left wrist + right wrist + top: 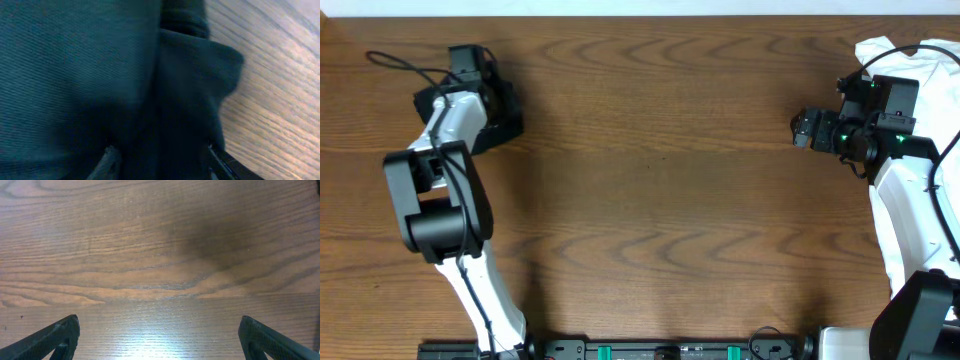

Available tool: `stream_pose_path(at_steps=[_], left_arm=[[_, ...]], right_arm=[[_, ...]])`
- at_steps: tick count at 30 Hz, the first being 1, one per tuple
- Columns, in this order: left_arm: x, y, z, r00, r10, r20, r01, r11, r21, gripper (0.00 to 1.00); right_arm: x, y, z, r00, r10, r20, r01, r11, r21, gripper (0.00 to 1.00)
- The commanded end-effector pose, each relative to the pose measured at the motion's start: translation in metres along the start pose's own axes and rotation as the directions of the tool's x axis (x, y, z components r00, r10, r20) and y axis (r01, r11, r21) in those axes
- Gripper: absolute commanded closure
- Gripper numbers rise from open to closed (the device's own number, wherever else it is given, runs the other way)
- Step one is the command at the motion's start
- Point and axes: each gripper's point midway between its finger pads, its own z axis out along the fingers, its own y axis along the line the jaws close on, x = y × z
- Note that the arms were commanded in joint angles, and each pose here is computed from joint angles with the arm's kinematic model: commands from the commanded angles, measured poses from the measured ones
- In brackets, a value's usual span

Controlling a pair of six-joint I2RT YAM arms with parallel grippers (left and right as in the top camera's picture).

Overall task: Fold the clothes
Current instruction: 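Lower the bundle at the upper-left table corner and adjust it with the left gripper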

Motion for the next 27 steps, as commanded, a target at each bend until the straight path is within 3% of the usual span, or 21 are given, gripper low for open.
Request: stream_pose_path(at_steps=[1,8,11,15,17,22,27], left_arm=[[0.056,0.003,0.029,0.985,0.041,-0.166,-0.040,0.999,0.007,0.46],[0.002,-0.022,-0.048,0.998,0.054,0.015,-0.055,0.996,0.066,0.43],[-0.013,-0.019,-0.077,0.995,0.052,0.084,-0.055,0.998,0.027,0.43],[-0.028,0.002,-0.103,0.985,-0.070,0.157,0.080,0.995,-0.057,0.44],[-0.028,0.008,-0.103,0.982,-0.107,0.156,0.118,0.991,-0.060,0.50],[-0.015,0.037,-0.087,0.964,-0.245,0.101,0.256,0.961,-0.107,0.92],[0.008,0.065,-0.064,0.951,-0.310,0.017,0.308,0.934,-0.182,0.94]], right_arm=[[0.002,-0.002,0.002,1.000,0.012,-0.007,-0.012,1.000,0.004,0.01],[0.002,-0.002,0.002,1.000,0.012,-0.007,-0.012,1.000,0.004,0.01],[0.002,-0.002,0.002,1.000,0.012,-0.007,-0.012,1.000,0.004,0.01],[0.002,-0.002,0.002,1.000,0.012,-0.007,-0.012,1.000,0.004,0.01],[0.002,-0.002,0.002,1.000,0.012,-0.007,-0.012,1.000,0.004,0.01],[0.002,-0.002,0.002,1.000,0.012,-0.007,-0.012,1.000,0.004,0.01],[0.002,-0.002,0.002,1.000,0.012,-0.007,-0.012,1.000,0.004,0.01]])
